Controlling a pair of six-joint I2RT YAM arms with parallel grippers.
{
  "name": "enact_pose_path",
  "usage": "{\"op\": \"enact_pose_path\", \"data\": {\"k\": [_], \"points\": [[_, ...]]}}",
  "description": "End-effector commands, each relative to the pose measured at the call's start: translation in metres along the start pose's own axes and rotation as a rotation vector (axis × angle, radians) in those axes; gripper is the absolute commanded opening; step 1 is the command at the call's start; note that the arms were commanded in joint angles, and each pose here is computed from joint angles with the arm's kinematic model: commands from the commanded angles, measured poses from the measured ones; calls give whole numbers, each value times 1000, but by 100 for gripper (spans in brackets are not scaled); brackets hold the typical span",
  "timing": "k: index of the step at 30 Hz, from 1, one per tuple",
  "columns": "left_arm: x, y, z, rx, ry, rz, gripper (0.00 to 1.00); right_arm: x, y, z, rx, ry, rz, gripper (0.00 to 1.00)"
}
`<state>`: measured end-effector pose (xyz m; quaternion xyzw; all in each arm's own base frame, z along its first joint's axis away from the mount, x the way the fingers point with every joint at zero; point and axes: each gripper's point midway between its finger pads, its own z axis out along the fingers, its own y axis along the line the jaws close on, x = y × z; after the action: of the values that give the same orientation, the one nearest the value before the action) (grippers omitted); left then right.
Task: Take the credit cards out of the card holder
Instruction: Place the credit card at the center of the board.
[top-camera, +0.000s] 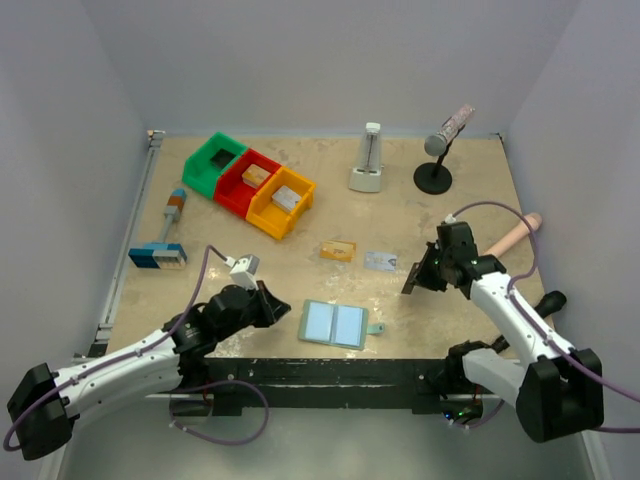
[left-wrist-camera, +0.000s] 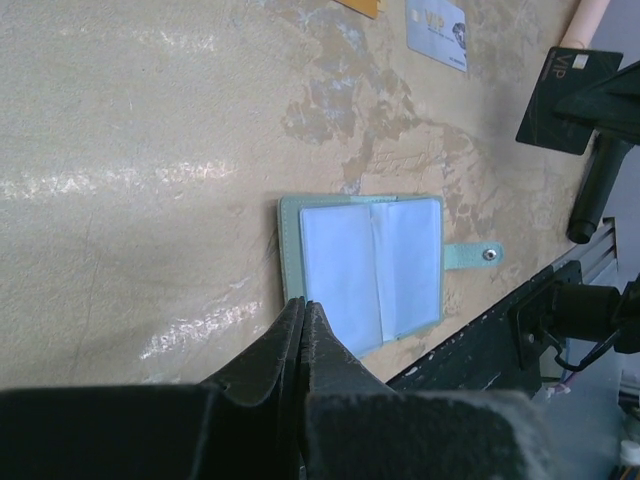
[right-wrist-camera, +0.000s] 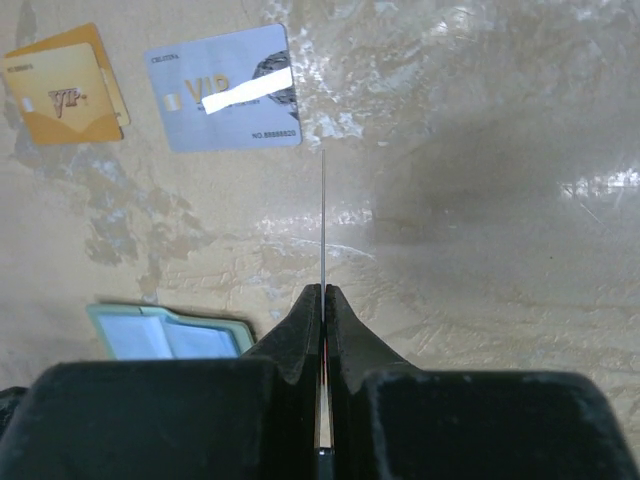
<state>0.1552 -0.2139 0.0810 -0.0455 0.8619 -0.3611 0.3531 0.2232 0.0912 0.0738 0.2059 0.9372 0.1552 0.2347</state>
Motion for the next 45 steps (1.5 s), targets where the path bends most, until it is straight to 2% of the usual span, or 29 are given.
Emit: {"op": "enact_pose_path", "data": {"k": [1,8,17,26,30,36,39,45], "points": [[5,3,2,-1,23,31,1,-16,13,-5,-43,48,-109,0],[11,4,4,5,44,38,1,-28,1,14,40,155,-140,0],[13,6,6,2,50,56,1,-39,8,27,59,254,-171,0],[16,8,7,4,54,45,1,-44,0,26,127,321,-201,7],[16,8,8,4,56,42,1,-43,-4,25,143,325,-200,18],[21,11,9,-2,72,38,1,-42,-8,24,157,321,-202,24],[20,9,9,1,69,37,1,-42,-10,24,168,311,-199,29],[19,9,9,1,66,35,1,-40,-17,20,201,300,-196,31]]}}
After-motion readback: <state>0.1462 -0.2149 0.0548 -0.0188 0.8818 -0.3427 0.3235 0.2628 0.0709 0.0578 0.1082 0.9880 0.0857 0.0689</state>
